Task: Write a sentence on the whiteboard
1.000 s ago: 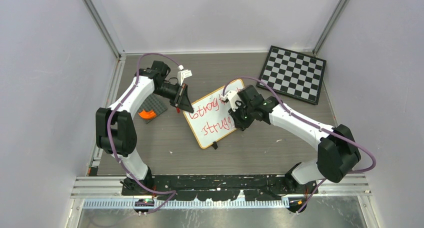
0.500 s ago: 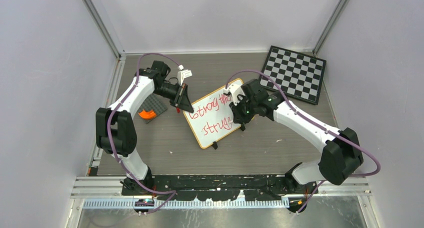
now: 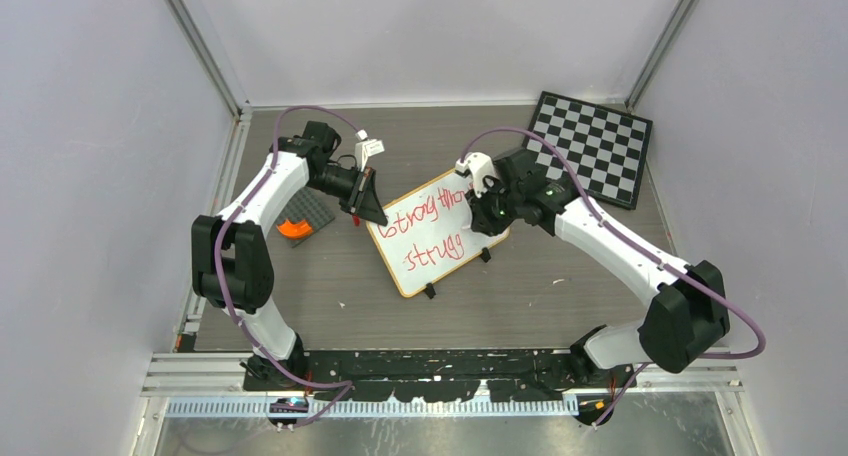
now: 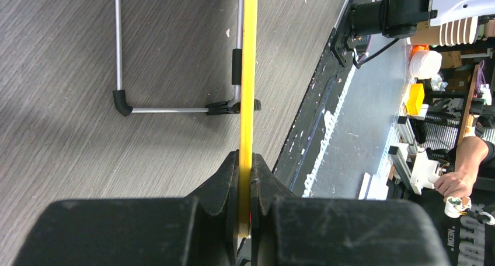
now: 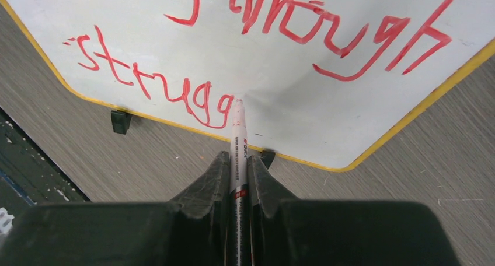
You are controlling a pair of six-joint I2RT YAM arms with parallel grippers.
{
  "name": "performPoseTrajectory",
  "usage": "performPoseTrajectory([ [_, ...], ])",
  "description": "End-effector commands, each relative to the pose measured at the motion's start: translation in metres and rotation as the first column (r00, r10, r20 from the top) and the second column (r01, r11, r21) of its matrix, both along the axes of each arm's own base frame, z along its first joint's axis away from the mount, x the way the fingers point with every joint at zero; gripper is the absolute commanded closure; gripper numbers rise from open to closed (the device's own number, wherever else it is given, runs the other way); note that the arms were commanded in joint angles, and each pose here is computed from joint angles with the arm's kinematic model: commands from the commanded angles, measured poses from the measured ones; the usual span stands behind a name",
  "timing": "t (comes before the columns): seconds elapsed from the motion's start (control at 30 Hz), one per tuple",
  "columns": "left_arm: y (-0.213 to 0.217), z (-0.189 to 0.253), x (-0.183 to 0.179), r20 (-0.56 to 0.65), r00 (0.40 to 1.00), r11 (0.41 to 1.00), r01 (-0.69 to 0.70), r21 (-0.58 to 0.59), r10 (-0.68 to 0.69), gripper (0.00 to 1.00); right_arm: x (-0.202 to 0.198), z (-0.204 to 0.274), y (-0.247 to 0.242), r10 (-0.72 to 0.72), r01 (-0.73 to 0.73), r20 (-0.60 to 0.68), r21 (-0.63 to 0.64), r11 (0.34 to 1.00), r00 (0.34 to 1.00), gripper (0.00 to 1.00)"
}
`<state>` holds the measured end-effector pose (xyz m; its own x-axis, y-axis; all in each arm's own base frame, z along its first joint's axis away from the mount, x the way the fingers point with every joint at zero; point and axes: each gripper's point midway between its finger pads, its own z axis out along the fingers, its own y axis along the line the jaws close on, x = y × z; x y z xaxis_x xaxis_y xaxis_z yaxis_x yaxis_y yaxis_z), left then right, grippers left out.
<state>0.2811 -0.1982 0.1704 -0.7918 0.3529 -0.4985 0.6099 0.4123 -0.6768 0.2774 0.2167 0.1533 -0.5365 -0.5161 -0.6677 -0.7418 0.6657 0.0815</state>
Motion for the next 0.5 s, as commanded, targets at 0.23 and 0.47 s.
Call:
performPoseTrajectory([
  [0.23, 0.005, -0.011, 0.005, -0.004, 1.000, 0.998, -0.012, 0.061, 0.012, 1.00, 0.018, -0.008, 0.000, -0.020, 0.020, 0.052, -0.010, 1.000, 0.998, 1.00],
  [0.47, 0.005, -0.011, 0.006, -0.004, 1.000, 0.998, -0.014, 0.060, 0.014, 1.00, 0.004, -0.029, -0.008, -0.008, 0.008, 0.006, -0.045, 0.999, 1.000, 1.00],
])
